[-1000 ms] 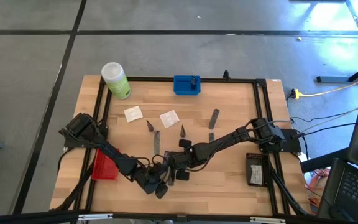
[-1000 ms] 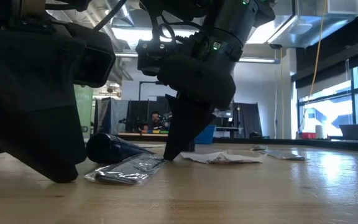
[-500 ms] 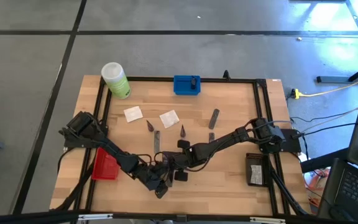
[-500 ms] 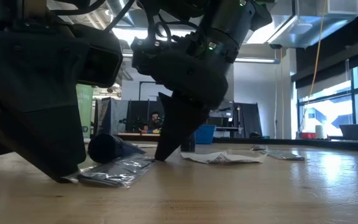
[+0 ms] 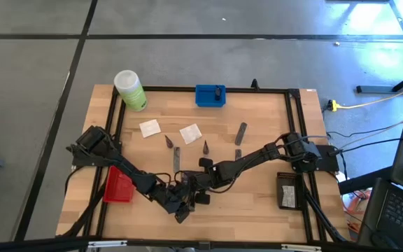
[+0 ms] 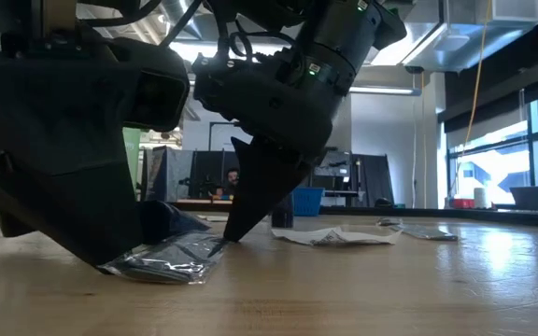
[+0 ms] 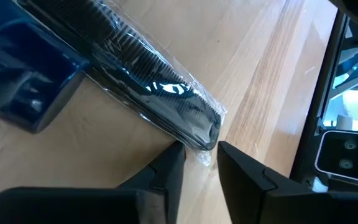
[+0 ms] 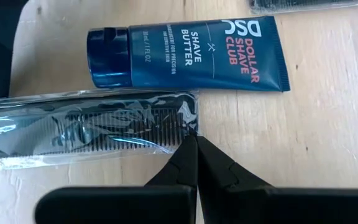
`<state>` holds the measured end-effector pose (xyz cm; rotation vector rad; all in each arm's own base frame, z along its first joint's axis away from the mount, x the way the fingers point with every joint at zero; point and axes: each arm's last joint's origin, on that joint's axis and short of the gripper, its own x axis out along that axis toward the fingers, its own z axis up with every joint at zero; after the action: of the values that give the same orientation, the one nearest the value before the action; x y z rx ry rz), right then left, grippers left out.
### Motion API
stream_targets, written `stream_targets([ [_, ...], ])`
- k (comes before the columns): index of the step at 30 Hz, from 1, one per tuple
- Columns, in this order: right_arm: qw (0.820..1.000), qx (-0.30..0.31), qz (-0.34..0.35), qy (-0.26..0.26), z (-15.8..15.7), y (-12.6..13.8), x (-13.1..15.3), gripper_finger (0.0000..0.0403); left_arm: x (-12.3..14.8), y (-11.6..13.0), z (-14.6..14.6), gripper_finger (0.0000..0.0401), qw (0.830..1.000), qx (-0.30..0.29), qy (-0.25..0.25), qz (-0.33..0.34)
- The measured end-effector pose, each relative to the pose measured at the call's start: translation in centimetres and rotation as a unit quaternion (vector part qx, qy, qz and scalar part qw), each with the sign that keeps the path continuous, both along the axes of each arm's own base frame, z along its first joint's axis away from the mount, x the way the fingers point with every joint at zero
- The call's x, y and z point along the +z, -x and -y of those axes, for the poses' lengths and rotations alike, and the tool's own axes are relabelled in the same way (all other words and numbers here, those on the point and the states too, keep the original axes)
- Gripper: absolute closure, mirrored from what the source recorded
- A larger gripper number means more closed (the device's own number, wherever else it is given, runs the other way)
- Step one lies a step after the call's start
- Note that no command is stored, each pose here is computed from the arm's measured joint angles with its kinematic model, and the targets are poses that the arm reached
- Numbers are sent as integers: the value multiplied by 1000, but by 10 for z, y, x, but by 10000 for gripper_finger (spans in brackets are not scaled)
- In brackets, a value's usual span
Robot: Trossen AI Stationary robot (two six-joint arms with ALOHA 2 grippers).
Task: Pick & Place Travel size toiletries
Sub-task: Put the black hair comb into the red basket
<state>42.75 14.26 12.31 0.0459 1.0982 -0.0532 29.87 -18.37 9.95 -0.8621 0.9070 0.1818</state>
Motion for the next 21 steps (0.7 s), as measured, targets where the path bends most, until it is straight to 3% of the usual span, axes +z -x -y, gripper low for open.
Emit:
stream_targets([
  [7, 1000, 0, 0, 0, 0, 0, 0, 403, -1, -1, -2, 393, 1000, -13, -25, 9],
  [16, 1000, 0, 0, 0, 0, 0, 0, 402, 1, -2, -2, 399, 999, -21, -33, 15],
  [21, 1000, 5, -12, 3, -1, 5, 6, 377, 10, 0, -3, 399, 998, -29, -47, 26],
])
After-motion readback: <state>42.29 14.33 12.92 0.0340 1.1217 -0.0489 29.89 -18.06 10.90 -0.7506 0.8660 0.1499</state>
